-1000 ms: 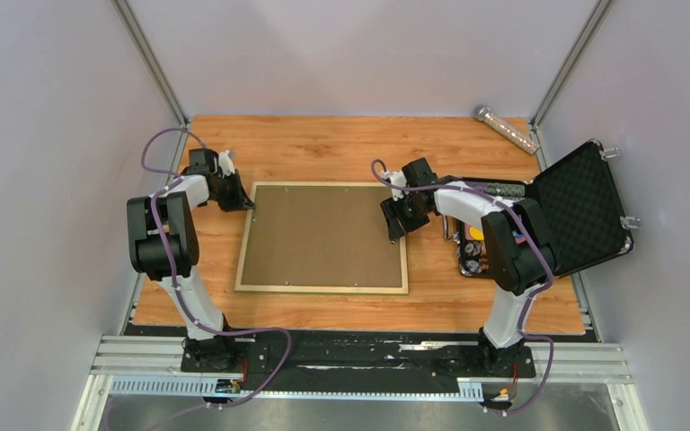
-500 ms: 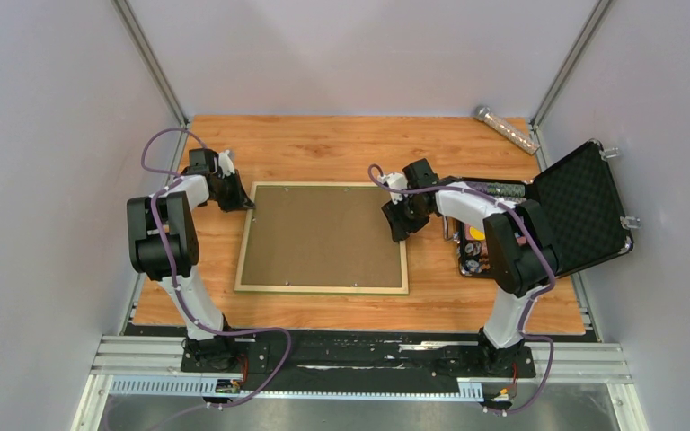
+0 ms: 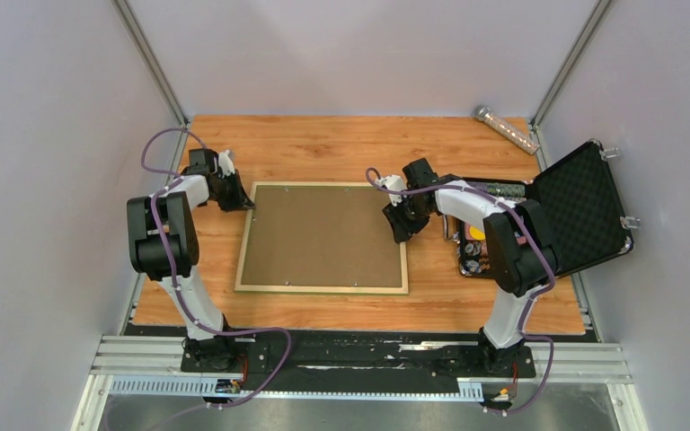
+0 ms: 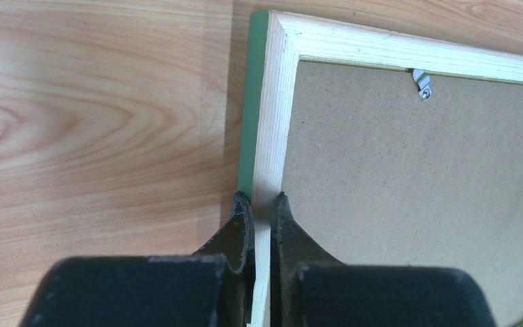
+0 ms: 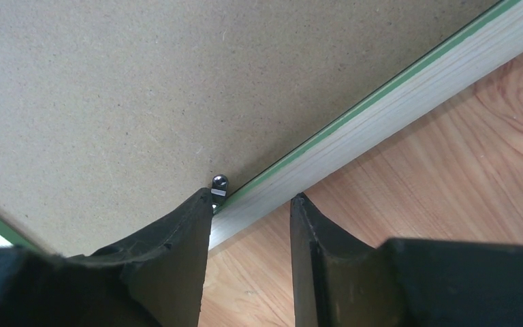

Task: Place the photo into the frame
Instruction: Install the photo frame at the center of the board.

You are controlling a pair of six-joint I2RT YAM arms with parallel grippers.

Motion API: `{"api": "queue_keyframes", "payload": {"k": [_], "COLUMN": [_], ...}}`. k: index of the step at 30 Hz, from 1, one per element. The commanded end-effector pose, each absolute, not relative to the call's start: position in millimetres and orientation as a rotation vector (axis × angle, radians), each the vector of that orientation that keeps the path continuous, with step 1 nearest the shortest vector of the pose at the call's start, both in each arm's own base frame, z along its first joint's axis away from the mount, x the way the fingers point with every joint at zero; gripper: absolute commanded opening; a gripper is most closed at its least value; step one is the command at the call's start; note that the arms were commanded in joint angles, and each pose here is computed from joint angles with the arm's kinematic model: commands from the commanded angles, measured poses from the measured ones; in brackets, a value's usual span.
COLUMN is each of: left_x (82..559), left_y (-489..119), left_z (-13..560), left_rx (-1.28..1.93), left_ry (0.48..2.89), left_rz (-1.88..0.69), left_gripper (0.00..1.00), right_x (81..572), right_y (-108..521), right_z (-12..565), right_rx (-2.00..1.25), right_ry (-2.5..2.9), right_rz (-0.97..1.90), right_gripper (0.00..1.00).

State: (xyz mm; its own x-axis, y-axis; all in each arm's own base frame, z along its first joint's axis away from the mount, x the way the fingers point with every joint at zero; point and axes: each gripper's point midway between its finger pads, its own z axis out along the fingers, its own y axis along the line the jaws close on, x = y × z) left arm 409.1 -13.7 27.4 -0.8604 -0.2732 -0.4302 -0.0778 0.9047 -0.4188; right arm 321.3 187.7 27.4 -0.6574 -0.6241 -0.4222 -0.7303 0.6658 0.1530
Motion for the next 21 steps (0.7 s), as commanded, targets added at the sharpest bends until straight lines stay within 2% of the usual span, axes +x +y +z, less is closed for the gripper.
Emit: {"api": "queue_keyframes", "payload": {"k": [1, 8, 11, 13, 15, 16, 18, 21], "left_x": [362.0, 362.6, 362.7, 362.6, 363.0, 363.1, 363.4, 363.7], "left_y": [-23.6, -23.8, -24.0, -24.3, -24.6, -24.5, -24.1, -24.6], "left_z": [-2.3, -2.8, -2.3, -2.0, -0.5, 0.3, 1.6, 2.6], "left_rx": [-0.372, -0.369, -0.367, -0.362, -0.357, -0.355, -0.355, -0.353], "left_ry": [2.757, 2.755, 2.754, 2.753, 2.750, 2.748, 2.744, 2.741], "left_rz": [-0.602, -0.603, -0.607, -0.608, -0.611, -0.609, -0.608, -0.610], "left_gripper": [0.00, 0.00, 0.00, 0.00, 0.00, 0.00, 0.00, 0.00], "right_x": [321.6, 327.3, 327.4, 328.4, 330.9, 331.8, 333.1, 331.8], "right_y": [195.6, 198.8, 200.8, 202.8, 205.6, 206.8, 208.9, 212.3], "right_z": [30.1, 33.9, 34.6, 37.1, 43.0, 45.8, 50.3, 52.5], "right_rx": [-1.217, -1.238, -1.232, -1.193, -1.118, -1.074, -0.992, -0.931], "right_ry": [2.480, 2.452, 2.449, 2.459, 2.473, 2.485, 2.510, 2.534], "right_rz": [0.492, 0.504, 0.527, 0.567, 0.633, 0.670, 0.731, 0.780], "right_gripper": [0.18, 0.10, 0.11, 0.21, 0.40, 0.47, 0.52, 0.53]}}
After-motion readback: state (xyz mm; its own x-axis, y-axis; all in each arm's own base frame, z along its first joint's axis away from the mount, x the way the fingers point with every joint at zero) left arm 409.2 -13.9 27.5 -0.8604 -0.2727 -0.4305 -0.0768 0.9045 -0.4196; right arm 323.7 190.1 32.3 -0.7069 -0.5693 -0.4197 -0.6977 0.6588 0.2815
